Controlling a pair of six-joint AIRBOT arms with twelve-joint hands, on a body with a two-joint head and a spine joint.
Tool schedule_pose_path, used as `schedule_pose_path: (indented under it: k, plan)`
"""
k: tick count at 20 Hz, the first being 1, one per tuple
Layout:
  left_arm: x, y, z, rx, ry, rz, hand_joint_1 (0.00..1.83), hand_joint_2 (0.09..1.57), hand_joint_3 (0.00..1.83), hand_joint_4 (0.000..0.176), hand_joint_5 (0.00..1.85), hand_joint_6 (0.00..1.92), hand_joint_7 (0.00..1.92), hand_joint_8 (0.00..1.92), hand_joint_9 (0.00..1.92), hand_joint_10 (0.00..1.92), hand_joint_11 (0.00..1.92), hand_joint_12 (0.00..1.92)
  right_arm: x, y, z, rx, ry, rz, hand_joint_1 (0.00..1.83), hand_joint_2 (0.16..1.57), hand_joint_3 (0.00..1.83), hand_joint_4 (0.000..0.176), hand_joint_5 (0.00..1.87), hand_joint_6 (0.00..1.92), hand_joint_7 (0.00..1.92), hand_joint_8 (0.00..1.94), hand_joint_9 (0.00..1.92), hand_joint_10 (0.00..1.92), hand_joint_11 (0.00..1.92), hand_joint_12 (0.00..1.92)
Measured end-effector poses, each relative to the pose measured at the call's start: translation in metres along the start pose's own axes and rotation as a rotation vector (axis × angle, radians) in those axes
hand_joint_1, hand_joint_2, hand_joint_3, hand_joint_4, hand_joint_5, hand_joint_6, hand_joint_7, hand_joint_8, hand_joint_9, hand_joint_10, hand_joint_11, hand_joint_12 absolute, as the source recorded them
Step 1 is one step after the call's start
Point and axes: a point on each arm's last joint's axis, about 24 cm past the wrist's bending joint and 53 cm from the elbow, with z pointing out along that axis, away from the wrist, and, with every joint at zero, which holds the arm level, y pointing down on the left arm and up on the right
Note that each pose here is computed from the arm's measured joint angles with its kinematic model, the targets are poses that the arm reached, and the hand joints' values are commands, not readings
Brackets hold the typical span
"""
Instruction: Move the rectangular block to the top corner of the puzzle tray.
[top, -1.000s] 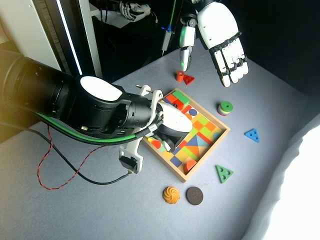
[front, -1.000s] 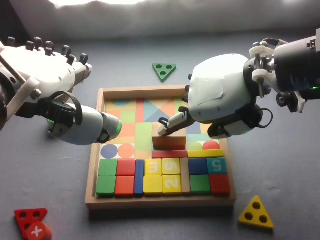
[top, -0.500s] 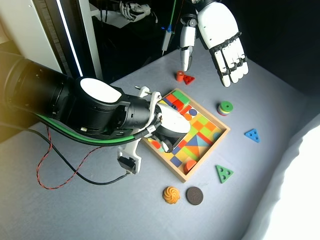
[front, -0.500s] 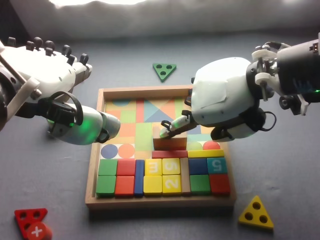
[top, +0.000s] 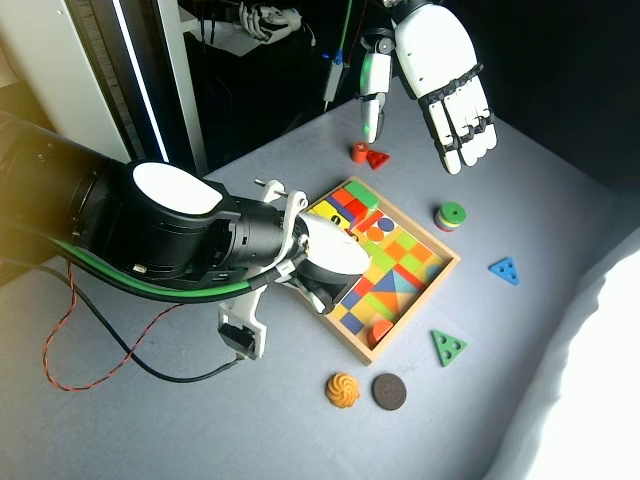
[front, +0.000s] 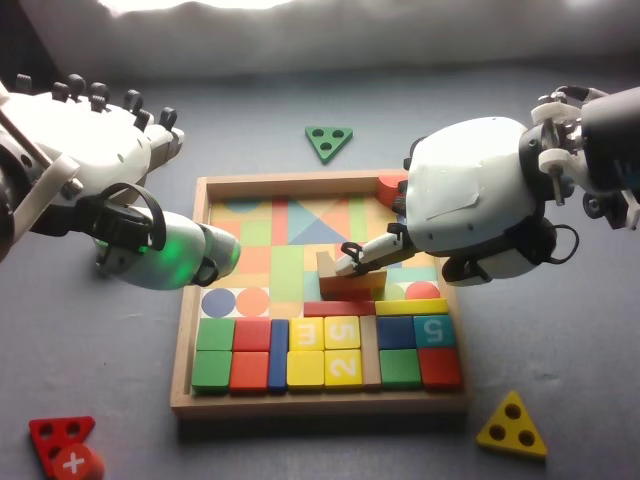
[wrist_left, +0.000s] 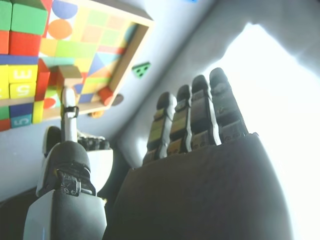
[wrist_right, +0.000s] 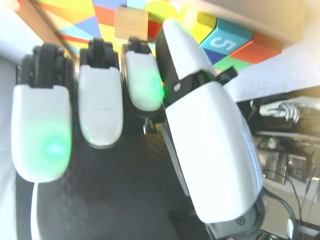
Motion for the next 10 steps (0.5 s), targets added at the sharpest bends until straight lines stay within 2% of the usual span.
schedule_pose_path:
  k: [1,3,10]
  plan:
    - [0.0,0.0,0.0,0.002,0.0,0.0,0.0,1.17,0.0,0.0,0.01,0.0,0.0,0.0,0.0,0.0,0.0,0.0,0.0,-0.002,-0.001,0.003,0.0,-0.001,1.08,1.3,0.0,0.0,0.2,0.0,1.49,1.94,1.7,1.92,1.85,1.92]
    - [0.0,0.0,0.0,0.001,0.0,0.0,0.0,1.17,0.0,0.0,0.01,0.0,0.0,0.0,0.0,0.0,0.0,0.0,0.0,-0.006,-0.002,0.01,0.0,-0.009,1.07,1.31,0.0,0.0,0.3,0.04,1.46,1.94,1.68,1.92,1.83,1.92]
    - [0.0,0.0,0.0,0.0,0.0,0.0,0.0,1.17,0.0,0.0,0.02,0.0,0.0,0.0,0.0,0.0,0.0,0.0,0.0,-0.018,-0.006,0.031,0.0,-0.002,1.07,1.31,0.0,0.0,0.27,0.01,1.46,1.94,1.68,1.92,1.84,1.92]
